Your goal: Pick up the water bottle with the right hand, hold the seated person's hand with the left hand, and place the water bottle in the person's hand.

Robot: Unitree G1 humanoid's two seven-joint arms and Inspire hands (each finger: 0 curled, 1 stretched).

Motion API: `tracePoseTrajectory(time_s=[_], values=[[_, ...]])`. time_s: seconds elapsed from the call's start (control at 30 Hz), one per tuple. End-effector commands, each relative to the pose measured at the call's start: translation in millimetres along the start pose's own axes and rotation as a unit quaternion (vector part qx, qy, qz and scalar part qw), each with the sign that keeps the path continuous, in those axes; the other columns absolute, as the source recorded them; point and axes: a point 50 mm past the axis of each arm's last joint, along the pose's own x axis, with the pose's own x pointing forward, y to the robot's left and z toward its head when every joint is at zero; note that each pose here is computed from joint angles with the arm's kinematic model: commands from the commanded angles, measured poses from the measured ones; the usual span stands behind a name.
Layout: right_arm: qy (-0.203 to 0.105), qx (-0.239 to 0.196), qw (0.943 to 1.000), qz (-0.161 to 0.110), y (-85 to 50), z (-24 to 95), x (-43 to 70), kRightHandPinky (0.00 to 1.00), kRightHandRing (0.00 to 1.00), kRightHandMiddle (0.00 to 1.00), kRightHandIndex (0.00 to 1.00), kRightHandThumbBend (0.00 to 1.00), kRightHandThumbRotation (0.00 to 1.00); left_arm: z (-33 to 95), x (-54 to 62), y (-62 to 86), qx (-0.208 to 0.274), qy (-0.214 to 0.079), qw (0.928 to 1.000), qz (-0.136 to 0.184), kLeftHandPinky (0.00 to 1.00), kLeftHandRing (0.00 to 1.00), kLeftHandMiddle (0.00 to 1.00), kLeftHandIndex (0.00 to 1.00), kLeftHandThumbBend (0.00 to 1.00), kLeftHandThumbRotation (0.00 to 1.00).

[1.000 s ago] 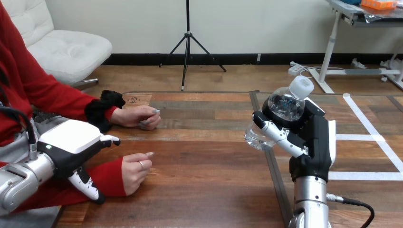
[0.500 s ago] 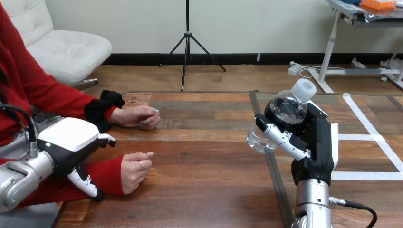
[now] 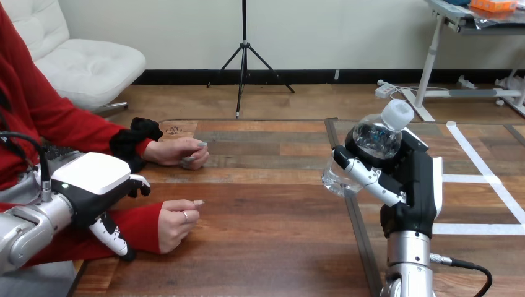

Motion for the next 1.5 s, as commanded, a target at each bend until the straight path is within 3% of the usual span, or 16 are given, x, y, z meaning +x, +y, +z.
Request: tracePoseTrajectory(time_s=[0.0,1.0,1.47], values=[[-0.058,0.012,0.9981,0.011,8.3,22.0,18.3,0.38,0.41,0.45,0.44,0.75,0.0,-0.6,4.9,11.2,0.007,0.003,1.0,0.001,0.63,0.68,0.73,0.76,1.0,0.34],[-0.059,0.017,0.998,0.015,11.8,24.9,17.5,0.41,0.41,0.44,0.45,0.74,0.0,8.2,2.6,15.9,-0.02,-0.022,0.9995,-0.008,0.52,0.56,0.59,0.64,1.0,0.22],[-0.061,0.026,0.9977,0.015,15.3,26.7,17.2,0.39,0.4,0.44,0.44,0.73,0.0,13.1,2.8,12.5,-0.04,-0.028,0.9986,-0.022,0.55,0.58,0.61,0.64,1.0,0.18]])
